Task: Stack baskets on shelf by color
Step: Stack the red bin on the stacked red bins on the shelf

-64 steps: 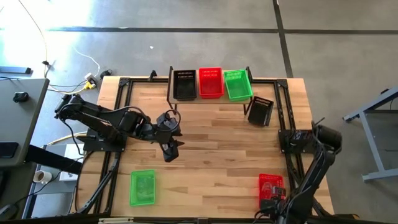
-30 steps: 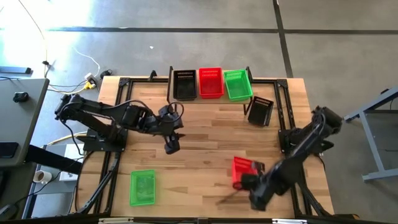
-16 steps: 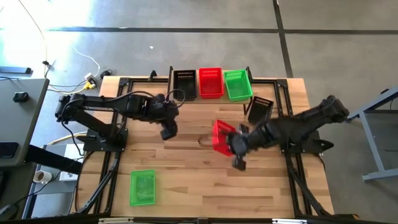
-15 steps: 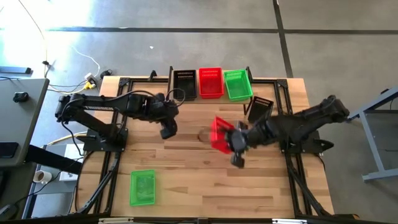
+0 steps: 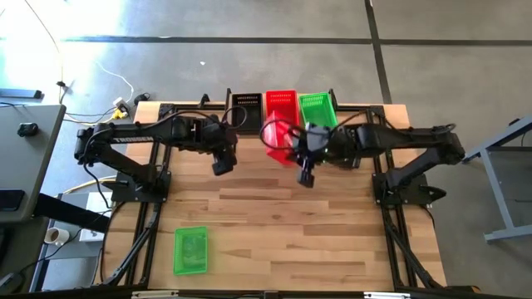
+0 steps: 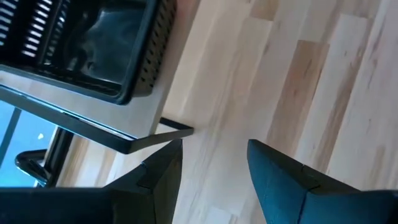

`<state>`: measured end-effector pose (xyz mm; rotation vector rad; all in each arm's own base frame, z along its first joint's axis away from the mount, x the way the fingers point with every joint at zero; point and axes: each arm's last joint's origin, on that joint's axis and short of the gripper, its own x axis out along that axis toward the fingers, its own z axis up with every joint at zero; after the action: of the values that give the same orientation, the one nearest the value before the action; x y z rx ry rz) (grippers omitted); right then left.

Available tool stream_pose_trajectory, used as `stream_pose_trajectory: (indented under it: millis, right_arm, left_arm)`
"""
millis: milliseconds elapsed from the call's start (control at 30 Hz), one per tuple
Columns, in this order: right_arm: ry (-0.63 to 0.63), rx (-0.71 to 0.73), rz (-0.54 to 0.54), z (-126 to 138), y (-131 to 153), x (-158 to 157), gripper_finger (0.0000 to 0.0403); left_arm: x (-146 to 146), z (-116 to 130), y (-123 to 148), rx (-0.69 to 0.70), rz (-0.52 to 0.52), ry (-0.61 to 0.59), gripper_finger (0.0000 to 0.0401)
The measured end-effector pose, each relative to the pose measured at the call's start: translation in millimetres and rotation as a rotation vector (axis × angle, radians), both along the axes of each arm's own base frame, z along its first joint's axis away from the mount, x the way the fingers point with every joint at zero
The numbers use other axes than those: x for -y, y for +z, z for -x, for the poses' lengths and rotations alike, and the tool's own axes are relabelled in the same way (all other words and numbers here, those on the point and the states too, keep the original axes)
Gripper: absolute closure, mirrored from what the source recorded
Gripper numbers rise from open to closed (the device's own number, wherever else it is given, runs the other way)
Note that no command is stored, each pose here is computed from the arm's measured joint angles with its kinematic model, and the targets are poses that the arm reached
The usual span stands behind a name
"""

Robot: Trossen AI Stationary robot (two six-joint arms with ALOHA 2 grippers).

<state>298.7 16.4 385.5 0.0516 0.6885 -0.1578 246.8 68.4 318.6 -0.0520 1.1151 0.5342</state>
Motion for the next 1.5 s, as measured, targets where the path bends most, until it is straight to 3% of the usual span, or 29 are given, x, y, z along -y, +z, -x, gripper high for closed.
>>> stream_pose_trajectory:
  millis: [200, 467, 633, 867, 1167, 1500]
  right_arm:
    - [0.022, 0.061, 0.176, 3, 30, 24, 0.0403]
    - [-0.053, 0.031, 0.490, 12, 58, 69, 0.0403]
    - [-0.099, -0.049, 0.554, 10, 65, 98, 0.0403]
    - [-0.079, -0.212, 0.490, -3, 55, 123, 0.0403]
    - [0.055, -0.326, 0.377, -22, 30, 119, 0.0403]
    - [0.062, -0.494, 0.304, -43, -8, 123, 0.0403]
  left_arm:
    - [-5, 1, 0, 0.004, 0.002, 0.029, 0.0231]
    - [-11, 3, 0, 0.032, 0.026, 0.115, 0.0231]
    - [-13, 3, 0, 0.050, 0.033, 0.146, 0.0231]
    - [-13, 3, 0, 0.063, 0.045, 0.170, 0.0231]
    - [-13, 3, 0, 0.083, 0.070, 0.208, 0.0231]
    - [-12, 3, 0, 0.086, 0.090, 0.201, 0.0231]
